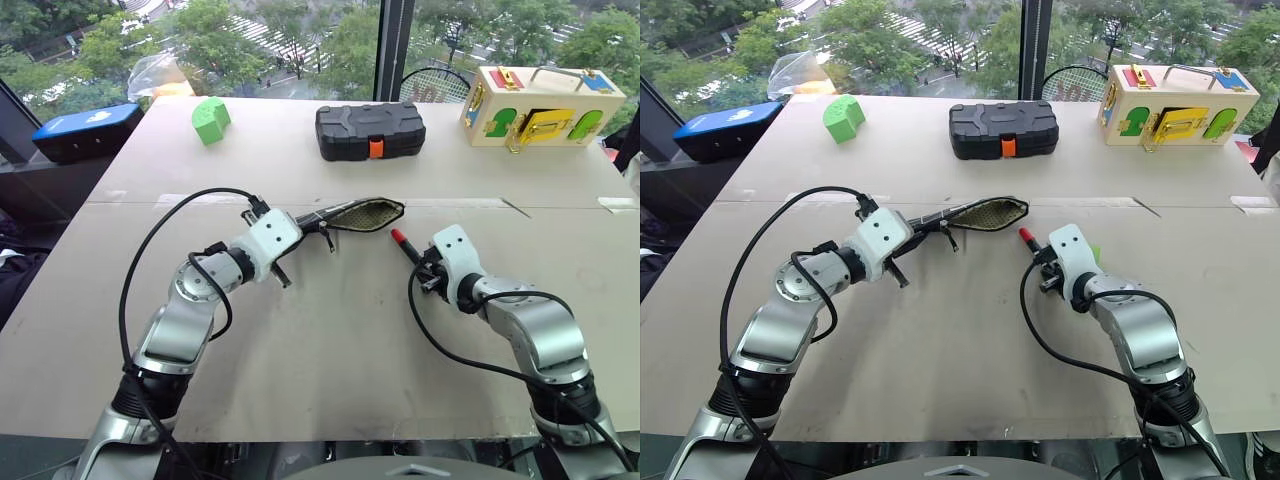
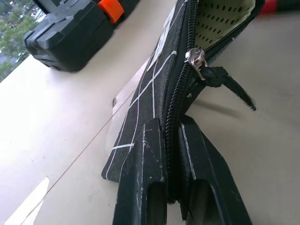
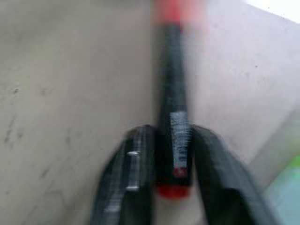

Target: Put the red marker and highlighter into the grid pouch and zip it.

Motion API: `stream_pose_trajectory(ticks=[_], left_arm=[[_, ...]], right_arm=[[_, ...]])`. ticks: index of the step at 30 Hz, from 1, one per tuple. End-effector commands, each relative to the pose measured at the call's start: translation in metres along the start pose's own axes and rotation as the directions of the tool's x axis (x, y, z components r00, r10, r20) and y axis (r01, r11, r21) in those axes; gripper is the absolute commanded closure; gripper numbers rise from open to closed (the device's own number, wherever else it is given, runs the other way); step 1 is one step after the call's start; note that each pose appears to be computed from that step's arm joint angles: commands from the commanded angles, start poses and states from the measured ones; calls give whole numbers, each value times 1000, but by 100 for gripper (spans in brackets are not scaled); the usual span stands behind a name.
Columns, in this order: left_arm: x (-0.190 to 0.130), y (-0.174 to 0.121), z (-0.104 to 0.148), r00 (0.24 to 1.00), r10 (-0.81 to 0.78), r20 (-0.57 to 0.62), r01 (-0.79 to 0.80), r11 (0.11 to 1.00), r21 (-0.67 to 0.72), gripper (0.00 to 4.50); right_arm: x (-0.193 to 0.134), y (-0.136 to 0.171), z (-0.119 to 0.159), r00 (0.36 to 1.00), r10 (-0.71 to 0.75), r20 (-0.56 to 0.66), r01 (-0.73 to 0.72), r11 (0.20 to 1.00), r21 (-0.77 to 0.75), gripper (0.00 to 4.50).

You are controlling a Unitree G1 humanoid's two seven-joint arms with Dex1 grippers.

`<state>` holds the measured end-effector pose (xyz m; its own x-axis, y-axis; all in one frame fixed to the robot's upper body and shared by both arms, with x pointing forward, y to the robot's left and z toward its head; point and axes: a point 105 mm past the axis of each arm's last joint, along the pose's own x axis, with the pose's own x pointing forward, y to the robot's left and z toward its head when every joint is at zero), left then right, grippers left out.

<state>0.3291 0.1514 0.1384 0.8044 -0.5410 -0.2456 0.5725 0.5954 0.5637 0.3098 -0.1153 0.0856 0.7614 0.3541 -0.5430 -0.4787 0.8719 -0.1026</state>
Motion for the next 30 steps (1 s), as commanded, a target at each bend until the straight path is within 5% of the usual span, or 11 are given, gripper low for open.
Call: stream_pose_trajectory(ticks=[1, 10, 20, 25, 30], left_arm=[[-1, 5, 12, 999, 19, 42, -20, 999, 28, 450], [5, -1, 16, 998, -8, 59, 6, 999, 39, 450], [8, -22, 26, 991, -90, 102, 78, 990, 115, 450], [10, -36, 34, 981, -140, 132, 121, 983, 139, 450], [12, -40, 38, 976, -159, 146, 138, 980, 145, 450]], right_arm=[[-19, -18, 13, 998, -41, 47, 41, 999, -18, 420], [-85, -10, 31, 976, 214, -28, -214, 946, -243, 420], [-63, -1, 60, 974, 226, -34, -220, 885, -410, 420], [-33, 9, 80, 974, 222, -33, -202, 802, -562, 420], [-8, 18, 93, 975, 219, -44, -176, 634, -753, 420]])
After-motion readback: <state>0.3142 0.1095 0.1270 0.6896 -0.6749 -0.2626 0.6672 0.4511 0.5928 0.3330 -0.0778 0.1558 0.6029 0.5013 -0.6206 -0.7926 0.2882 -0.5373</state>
